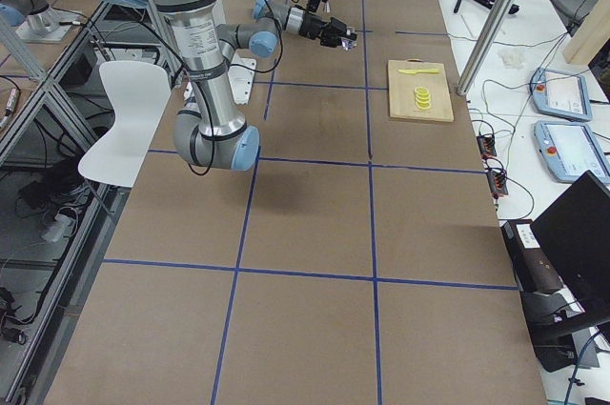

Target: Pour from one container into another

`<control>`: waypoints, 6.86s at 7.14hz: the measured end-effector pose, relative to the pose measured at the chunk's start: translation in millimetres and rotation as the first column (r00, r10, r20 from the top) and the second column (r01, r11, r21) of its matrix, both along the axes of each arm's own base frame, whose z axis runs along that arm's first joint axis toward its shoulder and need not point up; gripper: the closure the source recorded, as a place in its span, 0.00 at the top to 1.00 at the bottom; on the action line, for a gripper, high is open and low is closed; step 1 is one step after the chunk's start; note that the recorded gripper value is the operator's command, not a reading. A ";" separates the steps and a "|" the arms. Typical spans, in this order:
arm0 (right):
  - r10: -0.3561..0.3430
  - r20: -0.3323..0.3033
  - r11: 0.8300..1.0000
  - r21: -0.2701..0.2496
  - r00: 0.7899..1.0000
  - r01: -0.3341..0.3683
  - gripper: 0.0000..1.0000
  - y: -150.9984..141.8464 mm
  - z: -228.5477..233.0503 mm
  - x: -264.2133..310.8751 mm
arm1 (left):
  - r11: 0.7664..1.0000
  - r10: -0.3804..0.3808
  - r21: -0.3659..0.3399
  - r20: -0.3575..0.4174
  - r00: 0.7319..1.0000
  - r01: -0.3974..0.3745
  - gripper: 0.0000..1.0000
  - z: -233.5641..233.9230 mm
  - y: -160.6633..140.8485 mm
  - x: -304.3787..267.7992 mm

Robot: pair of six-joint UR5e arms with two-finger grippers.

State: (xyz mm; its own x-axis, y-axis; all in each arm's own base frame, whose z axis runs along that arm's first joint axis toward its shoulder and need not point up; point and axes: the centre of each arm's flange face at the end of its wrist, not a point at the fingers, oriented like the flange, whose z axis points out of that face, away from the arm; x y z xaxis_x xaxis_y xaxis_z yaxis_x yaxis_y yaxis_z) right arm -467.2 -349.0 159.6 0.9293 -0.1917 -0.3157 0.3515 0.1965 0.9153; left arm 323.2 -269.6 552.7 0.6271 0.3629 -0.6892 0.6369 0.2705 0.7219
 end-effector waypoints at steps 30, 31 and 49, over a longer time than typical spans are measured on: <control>0.010 -0.004 1.000 -0.005 1.000 -0.010 0.00 0.4 14.1 1.9 | 0.989 0.146 -0.021 0.085 0.986 -0.145 0.00 16.8 3.2 38.6; 0.010 -0.003 1.000 -0.005 1.000 -0.010 0.00 0.4 13.8 2.1 | 0.989 0.147 -0.021 0.087 0.985 -0.145 0.00 17.7 3.3 38.7; 0.009 -0.003 1.000 -0.004 1.000 -0.009 0.00 1.6 15.2 4.5 | 0.987 0.163 -0.013 0.076 0.984 -0.163 1.00 16.0 4.5 36.0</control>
